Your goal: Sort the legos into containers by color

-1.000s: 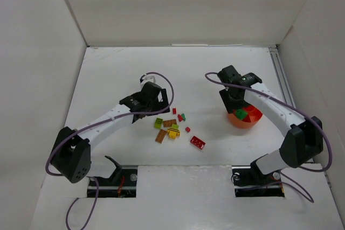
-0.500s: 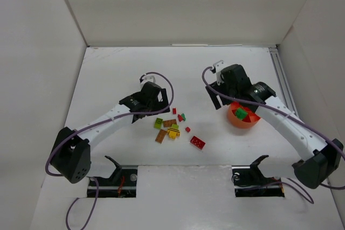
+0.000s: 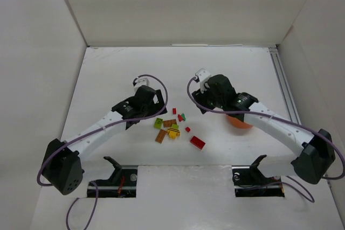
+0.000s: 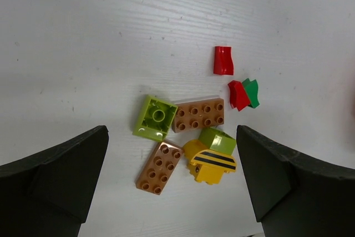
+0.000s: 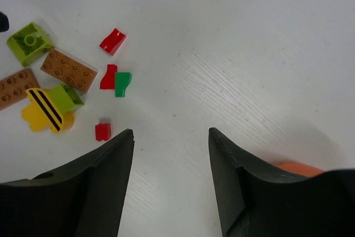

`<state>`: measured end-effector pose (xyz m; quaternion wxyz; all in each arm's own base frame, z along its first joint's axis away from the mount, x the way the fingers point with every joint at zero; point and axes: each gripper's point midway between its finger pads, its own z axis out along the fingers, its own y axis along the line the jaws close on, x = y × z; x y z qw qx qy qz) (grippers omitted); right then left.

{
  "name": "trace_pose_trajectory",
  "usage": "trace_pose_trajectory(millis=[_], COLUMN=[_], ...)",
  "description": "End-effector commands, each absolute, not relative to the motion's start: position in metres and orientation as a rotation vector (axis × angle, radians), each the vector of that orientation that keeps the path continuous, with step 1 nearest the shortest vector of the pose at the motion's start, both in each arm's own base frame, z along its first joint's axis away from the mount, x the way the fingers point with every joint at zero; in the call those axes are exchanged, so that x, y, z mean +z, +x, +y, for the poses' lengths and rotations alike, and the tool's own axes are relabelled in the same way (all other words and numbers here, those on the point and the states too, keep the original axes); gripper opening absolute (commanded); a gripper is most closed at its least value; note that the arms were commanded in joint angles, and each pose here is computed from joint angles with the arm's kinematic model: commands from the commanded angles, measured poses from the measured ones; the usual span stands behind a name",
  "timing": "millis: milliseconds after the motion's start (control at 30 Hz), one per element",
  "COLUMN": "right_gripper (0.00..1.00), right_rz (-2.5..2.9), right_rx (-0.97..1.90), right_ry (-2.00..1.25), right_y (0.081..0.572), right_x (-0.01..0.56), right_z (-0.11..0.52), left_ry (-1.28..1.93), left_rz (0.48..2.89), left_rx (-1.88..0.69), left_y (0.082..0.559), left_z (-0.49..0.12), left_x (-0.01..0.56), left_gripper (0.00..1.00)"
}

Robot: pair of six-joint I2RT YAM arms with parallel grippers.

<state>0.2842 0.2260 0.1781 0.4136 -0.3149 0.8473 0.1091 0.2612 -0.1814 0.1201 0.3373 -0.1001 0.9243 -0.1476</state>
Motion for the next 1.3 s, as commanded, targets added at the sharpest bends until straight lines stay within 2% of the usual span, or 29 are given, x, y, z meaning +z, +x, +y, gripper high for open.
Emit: trace_pose_trajectory(millis=[0,267,467,767,933,1033,1267], right_gripper=[0.61,0.61,0.61,0.60,0.60,0.53,0.57], right_rz=[2.074,2.224,2.290,2.297,2.268,2.265,2.236], right_rx=[0.328,0.175,0.154,0.138,0.149,0.152,0.206], right_ry=[-0.779,-0.912,-0.947,-0.961,-0.957,-0.955,-1.029], right_y=[0.298,0.296,0.293,0.299,0.308,0.312,0.315], right_x=[0.172,0.091,0.057,0.033,0.039,0.039,0.037], right_z=[0.252,0.275,0.284,0.294,0.304,0.309,0.325], left_ry=[-0.316,-0.316,-0.320,-0.323,-0.323,-0.326,-0.326], left_rz=[2.403,2.412,2.407,2.402,2.402,2.414,2.406], left_rx=[-0.402,-0.394,-0.385,-0.376,-0.376,-0.351,-0.358], left_y=[0.258,0.252,0.250,0.251,0.251,0.250,0.252], left_z=[-0.178,-0.174,-0.170,-0.169,-0.169,-0.166,-0.167], left_x=[0.119,0.116,0.119,0.119,0.119,0.115,0.121], left_gripper=[1.00,1.00,1.00,1.00,1.00,1.00,1.00])
